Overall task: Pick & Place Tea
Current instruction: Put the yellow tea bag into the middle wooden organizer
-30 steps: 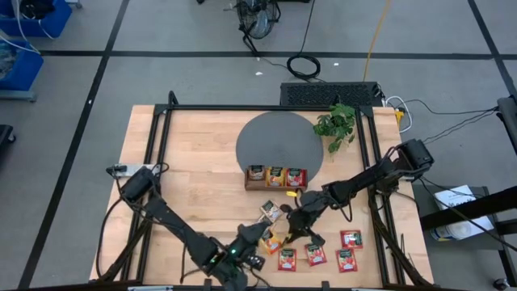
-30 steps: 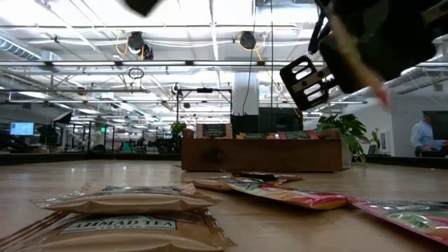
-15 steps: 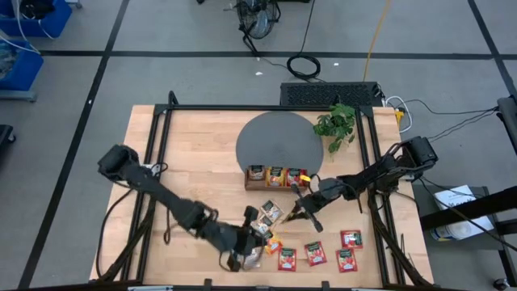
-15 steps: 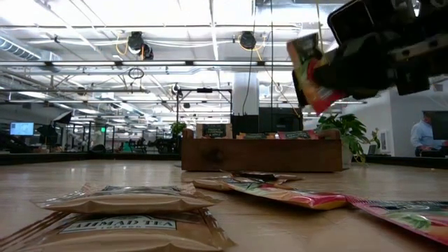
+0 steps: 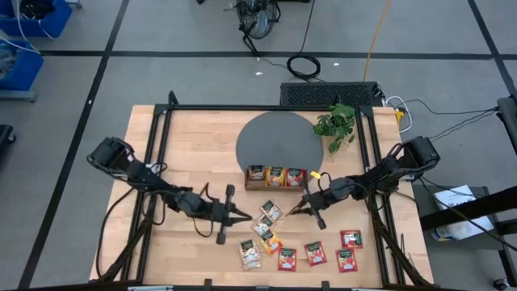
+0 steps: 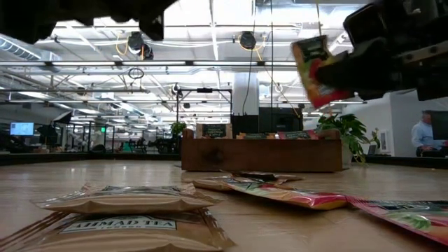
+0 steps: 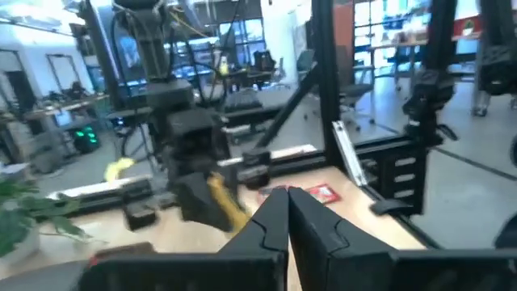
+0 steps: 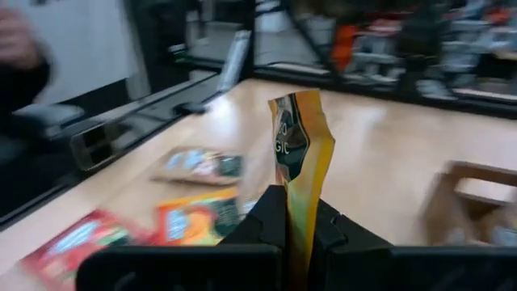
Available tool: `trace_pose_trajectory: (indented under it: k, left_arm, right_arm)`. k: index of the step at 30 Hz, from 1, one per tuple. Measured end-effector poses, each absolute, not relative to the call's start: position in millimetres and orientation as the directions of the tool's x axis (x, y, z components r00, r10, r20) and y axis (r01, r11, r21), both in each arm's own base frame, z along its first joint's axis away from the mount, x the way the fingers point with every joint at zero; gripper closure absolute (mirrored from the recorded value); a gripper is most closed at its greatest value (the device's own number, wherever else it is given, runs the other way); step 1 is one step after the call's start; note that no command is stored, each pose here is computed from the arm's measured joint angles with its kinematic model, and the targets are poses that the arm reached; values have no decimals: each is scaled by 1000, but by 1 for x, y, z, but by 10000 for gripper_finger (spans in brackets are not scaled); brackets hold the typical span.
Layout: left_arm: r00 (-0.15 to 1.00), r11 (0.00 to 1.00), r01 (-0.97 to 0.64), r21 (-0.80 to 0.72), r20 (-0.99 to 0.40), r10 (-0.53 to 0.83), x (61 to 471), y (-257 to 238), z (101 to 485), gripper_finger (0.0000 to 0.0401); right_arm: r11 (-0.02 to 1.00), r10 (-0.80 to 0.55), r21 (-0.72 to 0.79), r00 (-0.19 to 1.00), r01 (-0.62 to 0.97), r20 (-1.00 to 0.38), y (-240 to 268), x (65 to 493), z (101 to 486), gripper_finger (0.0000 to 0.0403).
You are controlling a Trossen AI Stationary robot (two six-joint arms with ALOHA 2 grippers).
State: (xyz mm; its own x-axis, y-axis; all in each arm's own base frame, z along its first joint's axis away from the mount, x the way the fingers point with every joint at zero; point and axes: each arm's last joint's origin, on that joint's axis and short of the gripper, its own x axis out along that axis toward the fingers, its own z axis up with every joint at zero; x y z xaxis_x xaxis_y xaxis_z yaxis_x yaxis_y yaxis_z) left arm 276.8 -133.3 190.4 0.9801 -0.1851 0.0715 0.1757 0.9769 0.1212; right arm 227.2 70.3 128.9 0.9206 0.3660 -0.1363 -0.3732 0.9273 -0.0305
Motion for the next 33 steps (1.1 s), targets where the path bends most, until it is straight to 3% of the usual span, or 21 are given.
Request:
trace_pose_trajectory:
  k: [7, 10, 19, 22, 25, 30, 33]
  left_arm:
    - [975, 975, 221, -32, 9, -221, 280, -137, 177, 381]
    - [957, 956, 288, -52, -19, -290, 289, -144, 168, 380]
    - [951, 952, 291, -101, -77, -299, 316, -162, 161, 380]
    - [946, 952, 307, 2, -109, -305, 315, -169, 166, 380]
    - [973, 970, 228, 88, -53, -224, 309, -171, 183, 385]
    - [999, 998, 20, 64, -31, -18, 304, -160, 198, 397]
    - [997, 998, 16, 54, -73, -12, 308, -153, 192, 384]
  right_arm:
    - [961, 272, -48, 962, -272, -23, 72, 232, 142, 403]
    - [959, 278, -47, 961, -278, -3, 76, 235, 146, 403]
    - [967, 228, -128, 973, -222, 33, 98, 237, 155, 403]
    - [970, 158, -187, 987, -156, -6, 107, 232, 151, 403]
    - [965, 100, -241, 995, -103, -27, 115, 227, 149, 403]
    - [963, 107, -244, 994, -113, -38, 123, 223, 148, 403]
    - [965, 119, -228, 991, -128, -53, 126, 221, 147, 402]
